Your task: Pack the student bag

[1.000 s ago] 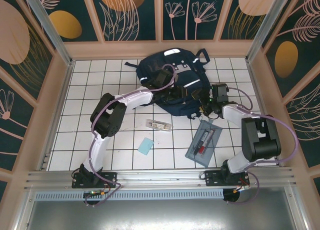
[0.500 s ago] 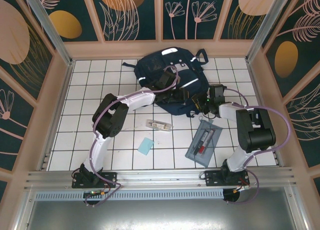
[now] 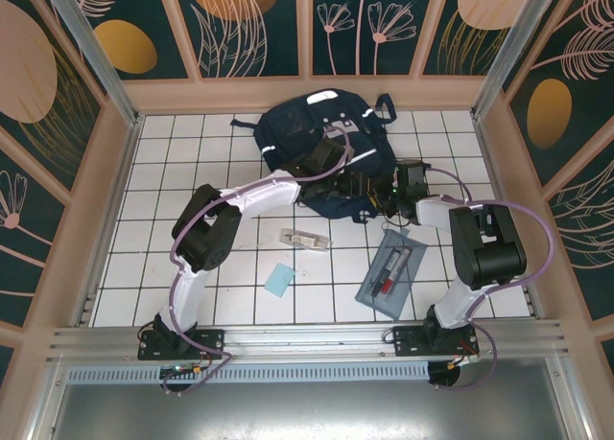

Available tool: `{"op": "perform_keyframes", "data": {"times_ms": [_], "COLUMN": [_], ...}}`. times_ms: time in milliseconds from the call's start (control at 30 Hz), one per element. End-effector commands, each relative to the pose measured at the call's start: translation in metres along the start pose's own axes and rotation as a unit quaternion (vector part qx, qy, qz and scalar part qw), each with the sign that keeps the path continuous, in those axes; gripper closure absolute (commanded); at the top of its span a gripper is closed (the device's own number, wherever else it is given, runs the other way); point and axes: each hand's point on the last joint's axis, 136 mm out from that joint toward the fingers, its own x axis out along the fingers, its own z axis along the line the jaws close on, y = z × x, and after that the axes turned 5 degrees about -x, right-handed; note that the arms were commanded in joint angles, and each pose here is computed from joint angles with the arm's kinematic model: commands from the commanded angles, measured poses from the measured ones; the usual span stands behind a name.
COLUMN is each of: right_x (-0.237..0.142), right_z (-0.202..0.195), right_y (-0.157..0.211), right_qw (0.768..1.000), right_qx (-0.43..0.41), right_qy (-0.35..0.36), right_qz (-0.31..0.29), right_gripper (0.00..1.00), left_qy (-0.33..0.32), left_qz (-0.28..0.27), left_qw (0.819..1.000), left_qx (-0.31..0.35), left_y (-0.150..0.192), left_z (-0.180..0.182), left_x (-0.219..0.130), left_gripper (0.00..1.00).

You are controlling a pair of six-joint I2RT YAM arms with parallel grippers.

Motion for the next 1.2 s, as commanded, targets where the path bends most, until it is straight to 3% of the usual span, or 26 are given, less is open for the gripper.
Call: {"op": "perform_keyframes", "data": {"times_ms": [0,233,400,667,700,800,833,933,1033,1067,1167], "right_x": [0.013,0.013,0.014,0.015,0.015,0.014,0.014,0.014,0.013,0.013,0.012], "right_z": [0.000,0.005,0.005,0.008,0.009,0.009,0.008,0.004,0.001,-0.001,-0.003], "right_y": [0.005,0.004,0.004,0.003,0.002,0.002,0.002,0.003,0.005,0.006,0.006], "right_qw": [1.000,1.000,0.999,1.000,1.000,1.000,0.999,0.999,0.999,0.999,0.999], "right_qx": [-0.004,-0.012,-0.018,-0.017,-0.018,-0.020,-0.021,-0.024,-0.024,-0.023,-0.020], "right_qy": [0.005,0.005,0.012,0.006,0.004,0.005,0.008,0.014,0.015,0.015,0.017], "right_qz": [0.013,0.019,0.025,0.025,0.024,0.023,0.023,0.022,0.022,0.022,0.020], "right_gripper": [0.63,0.64,0.66,0.67,0.67,0.70,0.71,0.78,0.95,1.00,1.00], "left_qy": [0.018,-0.078,-0.090,-0.096,-0.096,-0.095,-0.093,-0.086,-0.067,-0.061,-0.061], "left_qz": [0.023,0.028,0.048,0.057,0.054,0.039,0.034,0.001,-0.035,-0.045,-0.064], "left_qw": [0.998,0.985,0.981,0.979,0.980,0.981,0.982,0.985,0.988,0.989,0.991], "left_qx": [0.062,0.149,0.167,0.168,0.168,0.166,0.163,0.149,0.132,0.124,0.099], "left_y": [0.008,0.002,0.011,0.014,0.013,0.006,0.003,-0.012,-0.027,-0.030,-0.031], "left_z": [-0.012,0.023,0.036,0.044,0.043,0.038,0.035,0.024,0.008,0.005,0.007], "left_x": [-0.008,0.002,0.012,0.025,0.024,0.021,0.019,0.009,-0.001,-0.004,-0.011], "left_gripper": [0.40,0.46,0.62,0.63,0.66,0.92,0.96,0.94,0.93,0.97,1.00]}}
